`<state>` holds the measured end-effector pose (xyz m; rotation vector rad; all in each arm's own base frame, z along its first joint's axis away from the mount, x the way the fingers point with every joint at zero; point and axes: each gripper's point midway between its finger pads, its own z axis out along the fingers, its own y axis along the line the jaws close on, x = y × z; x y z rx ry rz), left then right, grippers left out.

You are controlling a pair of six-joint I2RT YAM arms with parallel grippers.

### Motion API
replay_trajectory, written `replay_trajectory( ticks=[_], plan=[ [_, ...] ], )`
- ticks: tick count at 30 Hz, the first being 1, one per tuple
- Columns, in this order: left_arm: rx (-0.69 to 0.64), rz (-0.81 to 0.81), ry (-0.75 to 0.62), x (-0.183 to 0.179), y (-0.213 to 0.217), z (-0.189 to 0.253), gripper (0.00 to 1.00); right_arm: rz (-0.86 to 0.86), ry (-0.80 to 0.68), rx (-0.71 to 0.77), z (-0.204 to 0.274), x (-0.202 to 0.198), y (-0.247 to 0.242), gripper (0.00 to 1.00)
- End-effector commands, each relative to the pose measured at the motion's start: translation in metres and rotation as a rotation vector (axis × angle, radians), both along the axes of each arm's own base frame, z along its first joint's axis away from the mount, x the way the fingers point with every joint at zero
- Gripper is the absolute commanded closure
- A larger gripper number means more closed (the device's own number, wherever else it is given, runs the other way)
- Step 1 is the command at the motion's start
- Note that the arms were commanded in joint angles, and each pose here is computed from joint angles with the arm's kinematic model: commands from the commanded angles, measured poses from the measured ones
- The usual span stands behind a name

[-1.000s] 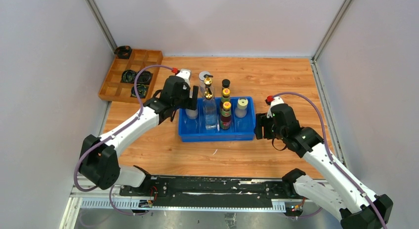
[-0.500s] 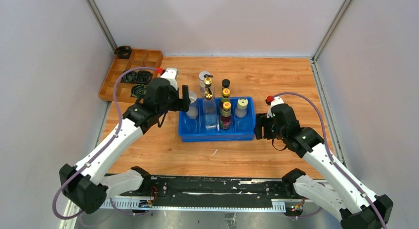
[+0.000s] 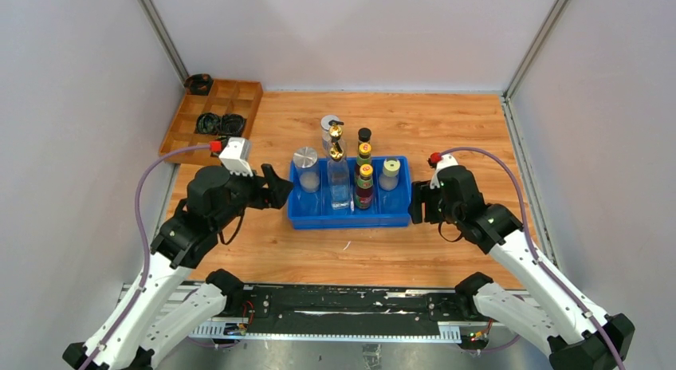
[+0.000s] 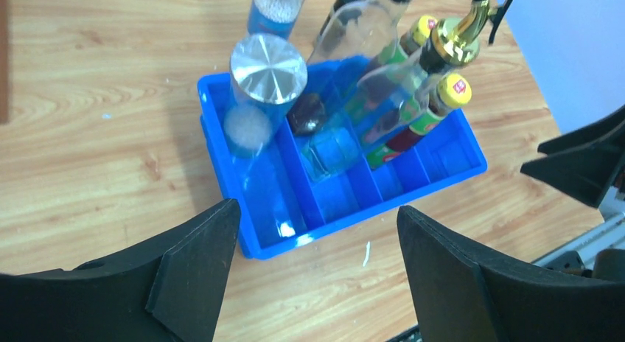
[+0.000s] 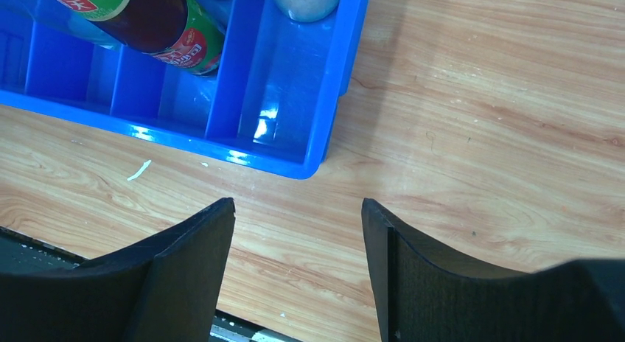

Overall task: Organize the condiment bottles
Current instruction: Pick up the bottle from the center of the board.

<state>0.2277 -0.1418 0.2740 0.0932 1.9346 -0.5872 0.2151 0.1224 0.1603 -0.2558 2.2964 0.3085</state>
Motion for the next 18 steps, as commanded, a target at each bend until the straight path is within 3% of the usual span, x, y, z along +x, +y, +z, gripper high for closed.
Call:
replay_trajectory(
  ticks=[1, 10, 18],
  plan=[
    [-0.030, -0.017, 0.069, -0.023, 0.003, -0.019, 0.17, 0.021, -0.031, 0.002, 0.016, 0.000, 0.002, 0.30],
    [-0.040, 0.004, 0.080, -0.028, 0.008, -0.023, 0.18, -0.043, -0.103, -0.029, 0.040, 0.002, -0.016, 0.25],
    [0.084, 0.060, 0.069, 0.022, 0.001, -0.006, 0.17, -0.046, -0.125, -0.031, 0.061, 0.011, -0.019, 0.23]
  ],
)
